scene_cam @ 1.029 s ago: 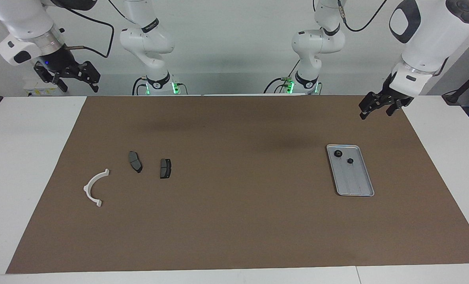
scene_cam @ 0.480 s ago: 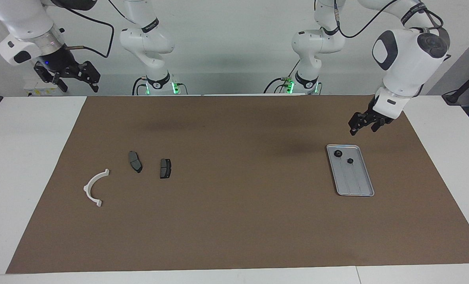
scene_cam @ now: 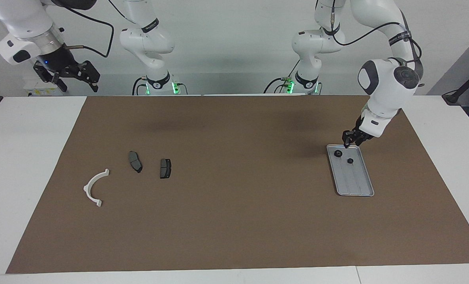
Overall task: Place bearing gear from tray to pile
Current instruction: 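Reach the left gripper into the metal tray and grasp a black bearing, then lift the bearing and carry it toward the table center with the left gripper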
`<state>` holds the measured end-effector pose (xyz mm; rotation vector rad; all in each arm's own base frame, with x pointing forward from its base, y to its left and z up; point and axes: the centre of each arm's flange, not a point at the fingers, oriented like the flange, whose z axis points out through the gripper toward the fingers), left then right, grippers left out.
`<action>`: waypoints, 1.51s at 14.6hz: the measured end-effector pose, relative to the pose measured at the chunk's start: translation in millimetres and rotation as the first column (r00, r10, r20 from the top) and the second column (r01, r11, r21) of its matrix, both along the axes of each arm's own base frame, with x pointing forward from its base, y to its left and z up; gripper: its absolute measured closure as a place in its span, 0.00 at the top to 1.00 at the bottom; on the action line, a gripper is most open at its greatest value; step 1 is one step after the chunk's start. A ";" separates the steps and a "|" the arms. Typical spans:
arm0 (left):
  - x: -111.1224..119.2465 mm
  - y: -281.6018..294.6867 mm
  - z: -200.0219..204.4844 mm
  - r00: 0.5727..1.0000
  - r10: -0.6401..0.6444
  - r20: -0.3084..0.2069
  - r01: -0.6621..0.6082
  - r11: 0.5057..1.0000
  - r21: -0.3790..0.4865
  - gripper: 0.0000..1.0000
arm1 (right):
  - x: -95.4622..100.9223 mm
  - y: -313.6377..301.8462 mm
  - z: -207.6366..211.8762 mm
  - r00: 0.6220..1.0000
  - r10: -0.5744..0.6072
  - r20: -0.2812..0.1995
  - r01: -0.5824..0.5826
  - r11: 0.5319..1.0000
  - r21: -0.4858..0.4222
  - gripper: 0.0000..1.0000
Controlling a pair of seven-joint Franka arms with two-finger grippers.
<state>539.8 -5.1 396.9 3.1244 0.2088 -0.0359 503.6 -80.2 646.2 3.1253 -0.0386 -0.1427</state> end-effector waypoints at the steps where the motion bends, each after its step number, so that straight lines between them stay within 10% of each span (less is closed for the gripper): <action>1: -3.3 0.3 -8.5 1.000 0.001 -0.003 -0.001 1.000 0.000 0.50 | 0.3 0.0 0.7 1.000 0.000 0.003 0.000 1.000 -0.001 1.00; 11: -16.3 -1.4 -80.2 1.000 -0.002 -0.029 0.002 1.000 0.001 0.60 | 8.8 -0.9 0.1 0.999 0.000 0.049 0.000 1.000 -0.008 1.00; 22: -15.3 -1.6 -89.8 0.999 -0.002 -0.032 0.002 1.000 0.001 0.60 | 74.7 44.6 -45.1 0.995 0.038 0.090 -0.037 0.999 -0.014 1.00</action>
